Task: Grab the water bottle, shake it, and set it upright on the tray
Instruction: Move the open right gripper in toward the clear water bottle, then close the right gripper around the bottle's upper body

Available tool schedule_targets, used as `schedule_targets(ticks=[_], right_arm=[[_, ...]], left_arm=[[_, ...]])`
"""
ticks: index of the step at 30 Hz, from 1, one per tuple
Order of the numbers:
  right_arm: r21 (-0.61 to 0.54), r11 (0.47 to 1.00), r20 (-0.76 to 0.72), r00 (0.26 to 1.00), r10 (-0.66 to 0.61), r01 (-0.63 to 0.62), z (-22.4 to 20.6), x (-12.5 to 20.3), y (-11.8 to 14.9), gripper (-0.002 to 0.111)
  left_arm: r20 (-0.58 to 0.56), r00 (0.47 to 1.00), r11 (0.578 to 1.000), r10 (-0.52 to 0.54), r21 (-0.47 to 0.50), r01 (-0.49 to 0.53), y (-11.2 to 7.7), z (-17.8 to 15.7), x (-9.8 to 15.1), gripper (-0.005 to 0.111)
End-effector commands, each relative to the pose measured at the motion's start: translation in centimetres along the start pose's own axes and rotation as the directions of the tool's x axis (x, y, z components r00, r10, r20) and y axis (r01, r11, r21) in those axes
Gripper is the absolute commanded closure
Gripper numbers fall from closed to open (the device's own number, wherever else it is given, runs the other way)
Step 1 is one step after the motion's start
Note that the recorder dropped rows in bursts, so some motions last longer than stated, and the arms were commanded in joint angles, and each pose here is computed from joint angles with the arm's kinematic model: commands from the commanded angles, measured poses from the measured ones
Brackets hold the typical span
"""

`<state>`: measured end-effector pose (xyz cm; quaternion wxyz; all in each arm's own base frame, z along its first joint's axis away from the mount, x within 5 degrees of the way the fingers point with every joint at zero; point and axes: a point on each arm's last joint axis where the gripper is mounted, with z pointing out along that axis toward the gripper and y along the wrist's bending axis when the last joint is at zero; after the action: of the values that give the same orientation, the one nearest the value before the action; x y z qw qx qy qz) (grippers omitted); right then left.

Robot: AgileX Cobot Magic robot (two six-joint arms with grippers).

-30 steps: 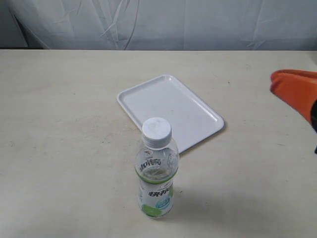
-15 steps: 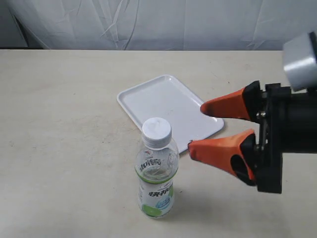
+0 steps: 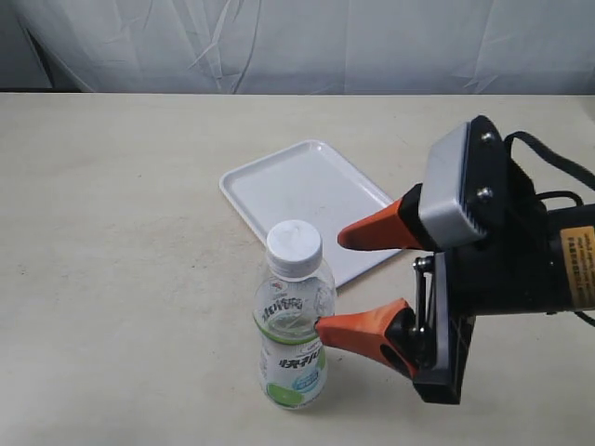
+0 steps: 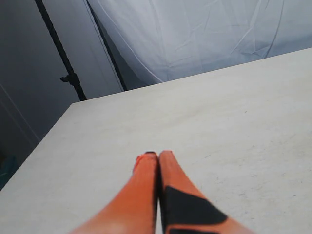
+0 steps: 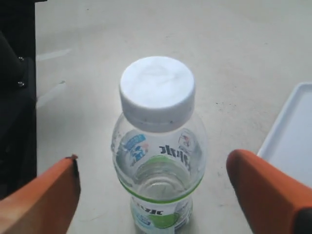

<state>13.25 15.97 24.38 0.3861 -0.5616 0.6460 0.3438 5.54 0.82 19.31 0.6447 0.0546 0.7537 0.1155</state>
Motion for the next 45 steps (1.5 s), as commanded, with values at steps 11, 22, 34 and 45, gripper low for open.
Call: schedule_targets(ticks=[11, 22, 34, 45], right_arm=[[-0.034, 0.998, 0.044, 0.998, 0.052, -0.05, 2.9, 0.7, -1.1, 0.027], [-0.092, 0.995, 0.06, 0.997, 0.047, -0.042, 4.8, 1.9, -1.7, 0.027], [-0.122, 0.991, 0.082, 0.995, 0.061, -0.051, 6.1, 2.8, -2.2, 0.082], [0.036, 0.985, 0.273, 0.95, 0.153, -0.169, 5.5, -0.4, -4.5, 0.108]], left_arm=[[0.0, 1.0, 1.0, -0.004, -0.001, 0.004, 0.0, 0.0, 0.1, 0.107], [0.0, 1.0, 1.0, -0.004, -0.001, 0.004, 0.0, 0.0, 0.1, 0.107], [0.0, 1.0, 1.0, -0.004, -0.001, 0.004, 0.0, 0.0, 0.1, 0.107], [0.0, 1.0, 1.0, -0.004, -0.001, 0.004, 0.0, 0.0, 0.1, 0.107]])
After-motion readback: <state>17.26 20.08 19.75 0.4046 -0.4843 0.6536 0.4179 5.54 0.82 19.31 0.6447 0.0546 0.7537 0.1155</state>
